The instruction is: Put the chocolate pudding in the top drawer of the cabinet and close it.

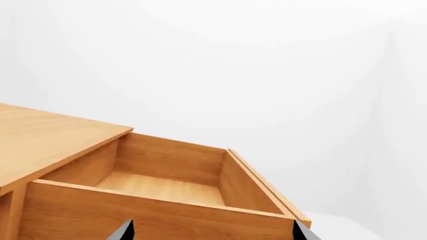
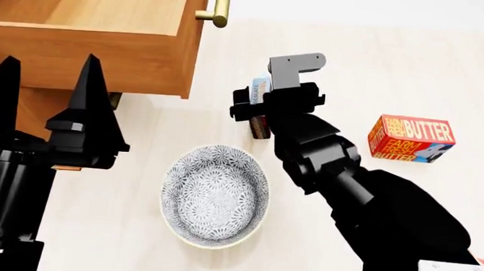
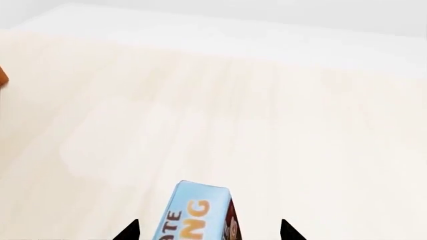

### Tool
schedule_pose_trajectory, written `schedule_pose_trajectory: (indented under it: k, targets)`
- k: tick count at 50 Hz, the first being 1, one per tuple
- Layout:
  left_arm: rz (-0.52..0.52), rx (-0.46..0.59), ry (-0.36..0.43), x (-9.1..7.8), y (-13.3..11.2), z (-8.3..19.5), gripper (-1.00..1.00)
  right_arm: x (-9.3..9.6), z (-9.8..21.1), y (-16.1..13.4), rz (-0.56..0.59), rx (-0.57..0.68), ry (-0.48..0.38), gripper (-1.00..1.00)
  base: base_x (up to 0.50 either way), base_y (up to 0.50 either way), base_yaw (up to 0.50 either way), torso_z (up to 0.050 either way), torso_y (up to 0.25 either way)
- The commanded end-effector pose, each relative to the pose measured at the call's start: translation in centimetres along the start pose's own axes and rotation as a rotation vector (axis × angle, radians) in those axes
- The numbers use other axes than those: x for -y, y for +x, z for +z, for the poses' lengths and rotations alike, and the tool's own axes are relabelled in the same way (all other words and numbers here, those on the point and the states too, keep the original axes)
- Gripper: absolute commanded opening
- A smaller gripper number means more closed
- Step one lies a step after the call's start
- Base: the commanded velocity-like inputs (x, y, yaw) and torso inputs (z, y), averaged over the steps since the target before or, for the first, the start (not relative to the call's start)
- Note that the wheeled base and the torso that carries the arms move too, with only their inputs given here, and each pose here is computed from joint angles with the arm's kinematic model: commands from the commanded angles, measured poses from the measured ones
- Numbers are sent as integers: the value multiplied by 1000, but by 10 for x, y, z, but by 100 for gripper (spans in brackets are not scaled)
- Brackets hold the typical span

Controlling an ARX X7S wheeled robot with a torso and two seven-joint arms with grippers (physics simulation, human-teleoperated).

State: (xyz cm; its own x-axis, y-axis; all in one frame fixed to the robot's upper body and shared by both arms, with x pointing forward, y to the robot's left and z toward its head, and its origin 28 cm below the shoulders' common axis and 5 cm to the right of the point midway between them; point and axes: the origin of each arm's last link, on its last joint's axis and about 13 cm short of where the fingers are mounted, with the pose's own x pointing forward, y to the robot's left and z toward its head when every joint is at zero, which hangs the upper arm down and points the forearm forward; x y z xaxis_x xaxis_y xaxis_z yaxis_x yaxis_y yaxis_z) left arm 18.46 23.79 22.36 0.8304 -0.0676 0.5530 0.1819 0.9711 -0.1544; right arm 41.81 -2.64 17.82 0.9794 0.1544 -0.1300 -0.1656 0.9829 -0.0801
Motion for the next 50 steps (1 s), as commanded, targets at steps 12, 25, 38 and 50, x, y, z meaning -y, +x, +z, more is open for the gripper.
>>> schedule_pose_trajectory:
  k: [12,25,38,50]
  targets:
    - [3,1,3,1,-1,3,100,3,7,0,-19,-33,25,100,0,0,0,0,-2]
    - [2,0,1,1,-2,2,100,0,15,0,-3,-1,40,100,0,0,0,0,0]
    - [6,-1,3,0,1,-2,100,1,3,0,-13,-43,55,100,0,0,0,0,0]
    - [6,-3,3,1,-5,3,100,1,-11,-2,-24,-82,59,100,0,0,0,0,0]
